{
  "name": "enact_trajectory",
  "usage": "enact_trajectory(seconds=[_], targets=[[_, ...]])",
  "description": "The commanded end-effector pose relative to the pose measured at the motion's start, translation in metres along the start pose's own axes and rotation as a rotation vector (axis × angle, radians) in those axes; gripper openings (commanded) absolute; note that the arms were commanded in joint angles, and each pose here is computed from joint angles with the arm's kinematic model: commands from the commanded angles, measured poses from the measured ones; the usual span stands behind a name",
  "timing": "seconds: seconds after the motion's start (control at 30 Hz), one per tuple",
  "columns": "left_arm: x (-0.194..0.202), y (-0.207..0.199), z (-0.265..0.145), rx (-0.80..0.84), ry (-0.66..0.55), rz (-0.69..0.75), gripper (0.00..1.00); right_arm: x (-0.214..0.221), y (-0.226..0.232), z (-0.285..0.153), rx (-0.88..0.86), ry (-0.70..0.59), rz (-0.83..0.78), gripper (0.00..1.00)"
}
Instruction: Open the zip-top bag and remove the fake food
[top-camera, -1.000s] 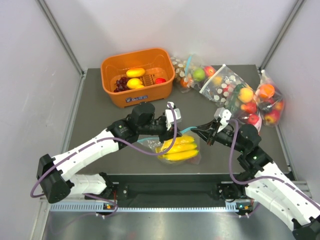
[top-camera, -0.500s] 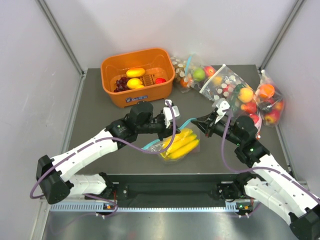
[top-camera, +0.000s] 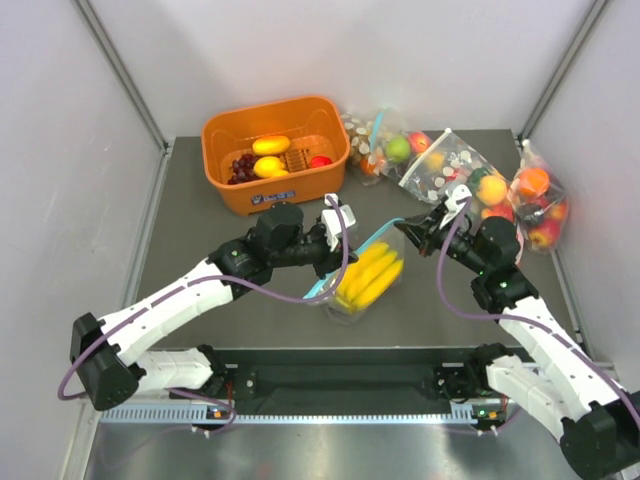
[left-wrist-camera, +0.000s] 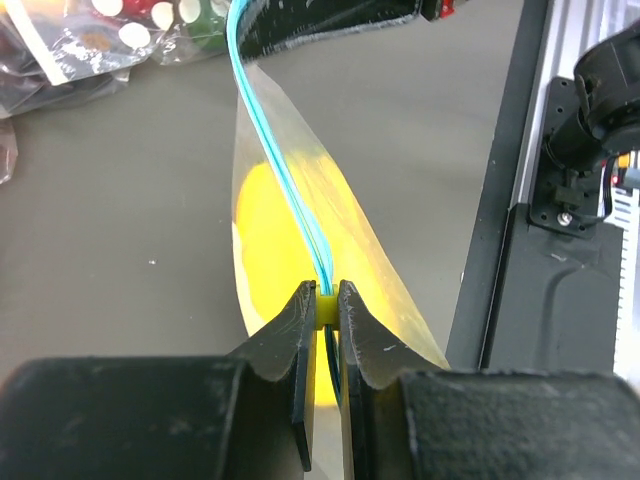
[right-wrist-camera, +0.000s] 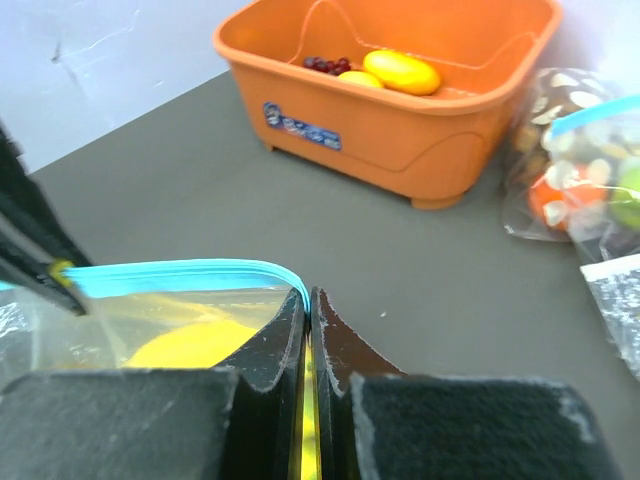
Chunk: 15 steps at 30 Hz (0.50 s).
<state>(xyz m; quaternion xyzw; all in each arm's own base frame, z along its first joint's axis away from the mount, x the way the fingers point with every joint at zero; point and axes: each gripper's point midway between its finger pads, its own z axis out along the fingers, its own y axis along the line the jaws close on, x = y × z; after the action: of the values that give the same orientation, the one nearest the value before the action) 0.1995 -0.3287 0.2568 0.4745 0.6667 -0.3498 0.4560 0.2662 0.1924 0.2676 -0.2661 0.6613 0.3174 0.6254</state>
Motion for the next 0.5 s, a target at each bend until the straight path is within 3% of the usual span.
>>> enact_trajectory(seconds=[0.0, 0.47], targets=[[-0.014, -0.013, -0.015, 0.022, -0.045, -0.043, 0.07, -0.055, -0.042, -0.002, 0.155, -0.155, -0.084, 0.00], [0.001, -0.015, -0.031, -0.033, -0.003, -0.166, 0.08, -0.054, -0.084, 0.006, 0.240, -0.151, -0.065, 0.00]])
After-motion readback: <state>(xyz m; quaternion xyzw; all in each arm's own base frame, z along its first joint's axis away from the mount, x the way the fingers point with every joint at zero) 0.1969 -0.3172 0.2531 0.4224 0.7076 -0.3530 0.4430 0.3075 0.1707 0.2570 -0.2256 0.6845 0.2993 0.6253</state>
